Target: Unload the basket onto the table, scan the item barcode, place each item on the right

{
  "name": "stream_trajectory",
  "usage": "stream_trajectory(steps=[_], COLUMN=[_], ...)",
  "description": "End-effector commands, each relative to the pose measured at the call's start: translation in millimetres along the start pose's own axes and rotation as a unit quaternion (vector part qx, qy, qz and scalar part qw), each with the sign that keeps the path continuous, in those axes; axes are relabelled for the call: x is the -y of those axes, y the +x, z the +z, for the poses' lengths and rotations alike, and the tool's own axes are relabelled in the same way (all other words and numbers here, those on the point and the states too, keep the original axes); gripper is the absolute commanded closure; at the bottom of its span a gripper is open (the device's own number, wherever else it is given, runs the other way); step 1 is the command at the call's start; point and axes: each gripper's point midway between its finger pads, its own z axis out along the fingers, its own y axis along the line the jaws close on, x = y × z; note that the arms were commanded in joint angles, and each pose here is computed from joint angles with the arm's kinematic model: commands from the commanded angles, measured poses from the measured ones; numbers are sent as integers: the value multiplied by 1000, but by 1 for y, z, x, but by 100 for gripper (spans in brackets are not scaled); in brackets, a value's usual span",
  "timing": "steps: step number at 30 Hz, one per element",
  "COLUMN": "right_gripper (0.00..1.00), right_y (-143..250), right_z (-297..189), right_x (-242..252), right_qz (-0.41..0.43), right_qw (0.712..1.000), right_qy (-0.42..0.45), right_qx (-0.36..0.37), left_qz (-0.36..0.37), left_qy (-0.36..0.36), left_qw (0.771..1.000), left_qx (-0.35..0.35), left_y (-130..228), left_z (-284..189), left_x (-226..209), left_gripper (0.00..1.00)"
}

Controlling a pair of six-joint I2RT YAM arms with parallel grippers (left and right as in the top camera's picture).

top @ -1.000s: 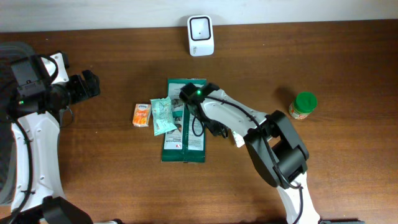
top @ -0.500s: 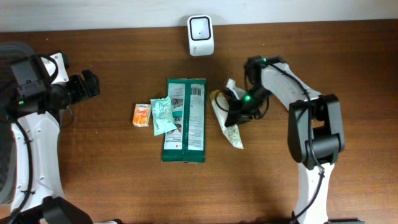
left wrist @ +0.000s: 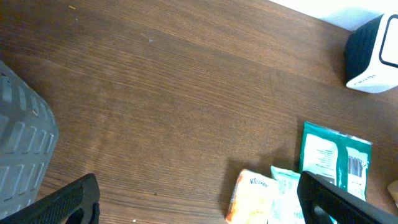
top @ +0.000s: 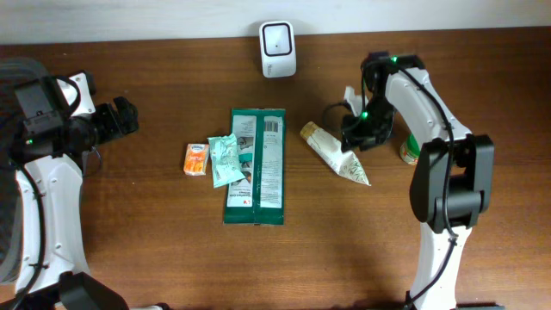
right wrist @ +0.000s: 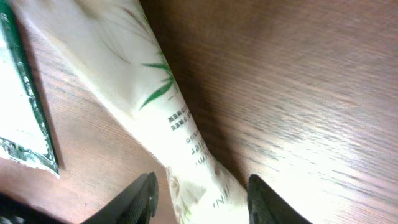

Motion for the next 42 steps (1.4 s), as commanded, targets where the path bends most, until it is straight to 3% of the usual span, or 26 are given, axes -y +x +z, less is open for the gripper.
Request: stream_trajectory(steps=[1,6,8,13,18,21,25,28,33,36,42], right_gripper=[47,29,2,1,0,8,24,47,72,94,96], right_y=[-6,5,-5,-14,-18,-14,-13,-17,-16,-11,-13], right_z=[-18,-10,-10,15,27,43,46,43,44,49,-15], right_x=[-9,-46,-51,-48,-37,-41,-16,-9,-10,-29,-100], right_qz=[-33,-139,-175,-215,-203,-212,-189,-174,-171,-165,-164], right_qw=[997,966,939,928,940,947,935,934,936,954,985], right_qy=[69,217,297,303,274,241,301,313,308,249,41], right_qx=[6,-29,-12,-7,-1,-6,-7,3,4,0,29], left_qz=[12,12,12,12,12,12,12,12,12,12,12], left_qy=[6,6,5,6,5,6,6,6,6,5,5], left_qw=[1000,1000,1000,1000,1000,1000,1000,1000,1000,1000,1000], left_qx=[19,19,19,19,19,19,19,19,19,19,19], left_y=[-11,-11,-11,-11,-11,-11,-11,-11,-11,-11,-11], left_z=[-11,-11,-11,-11,-11,-11,-11,-11,-11,-11,-11], left_x=[3,3,3,3,3,3,3,3,3,3,3], left_gripper=[1,1,1,1,1,1,1,1,0,1,1])
